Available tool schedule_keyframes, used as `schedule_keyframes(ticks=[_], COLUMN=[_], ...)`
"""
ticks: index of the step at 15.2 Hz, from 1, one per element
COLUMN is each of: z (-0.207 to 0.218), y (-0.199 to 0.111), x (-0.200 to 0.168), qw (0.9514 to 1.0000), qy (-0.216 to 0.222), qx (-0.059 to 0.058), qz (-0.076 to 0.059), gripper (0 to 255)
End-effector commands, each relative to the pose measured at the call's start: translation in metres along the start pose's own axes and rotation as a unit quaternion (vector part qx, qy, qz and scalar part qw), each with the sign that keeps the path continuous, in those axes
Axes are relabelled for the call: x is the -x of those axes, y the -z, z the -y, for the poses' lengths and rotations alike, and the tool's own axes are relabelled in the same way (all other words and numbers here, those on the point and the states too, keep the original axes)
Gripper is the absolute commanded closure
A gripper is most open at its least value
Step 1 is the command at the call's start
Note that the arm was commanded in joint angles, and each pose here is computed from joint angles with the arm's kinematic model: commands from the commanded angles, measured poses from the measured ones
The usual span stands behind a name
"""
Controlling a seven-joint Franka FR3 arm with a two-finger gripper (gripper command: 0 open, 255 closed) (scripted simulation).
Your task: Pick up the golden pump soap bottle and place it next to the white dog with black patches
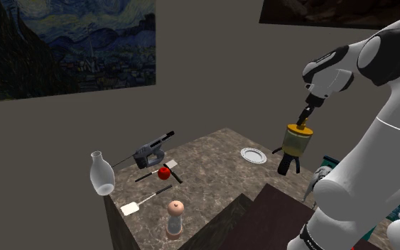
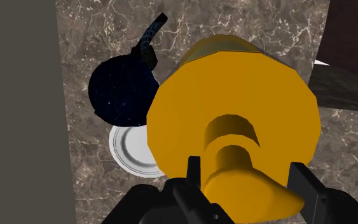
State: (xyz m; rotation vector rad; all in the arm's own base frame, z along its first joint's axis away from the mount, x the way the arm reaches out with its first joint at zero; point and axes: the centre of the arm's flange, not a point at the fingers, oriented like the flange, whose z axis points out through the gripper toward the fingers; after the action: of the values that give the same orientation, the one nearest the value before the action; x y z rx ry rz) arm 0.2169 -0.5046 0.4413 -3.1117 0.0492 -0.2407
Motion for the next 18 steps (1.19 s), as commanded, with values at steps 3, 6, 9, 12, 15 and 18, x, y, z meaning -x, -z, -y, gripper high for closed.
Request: schedule_keyframes(ticks=[3, 6, 9, 12, 15, 18], z=[0.000, 0.000, -0.001, -0.001, -0.002, -0.002], y=[-0.020, -0.035, -0.051, -0.067, -0.082, -0.098], x=[0.003, 0.005, 0.008, 0.010, 0.013, 0.015], qw=[1.0000, 1.0000, 1.0000, 1.0000, 1.0000, 1.0000], qy=[0.000, 0.000, 0.000, 0.000, 0.000, 0.000], qx=[0.001, 0.001, 0.001, 0.001, 0.001, 0.001], qz=[0.000, 0.000, 0.000, 0.000, 0.000, 0.000], gripper=[255, 255, 255, 255, 255, 255])
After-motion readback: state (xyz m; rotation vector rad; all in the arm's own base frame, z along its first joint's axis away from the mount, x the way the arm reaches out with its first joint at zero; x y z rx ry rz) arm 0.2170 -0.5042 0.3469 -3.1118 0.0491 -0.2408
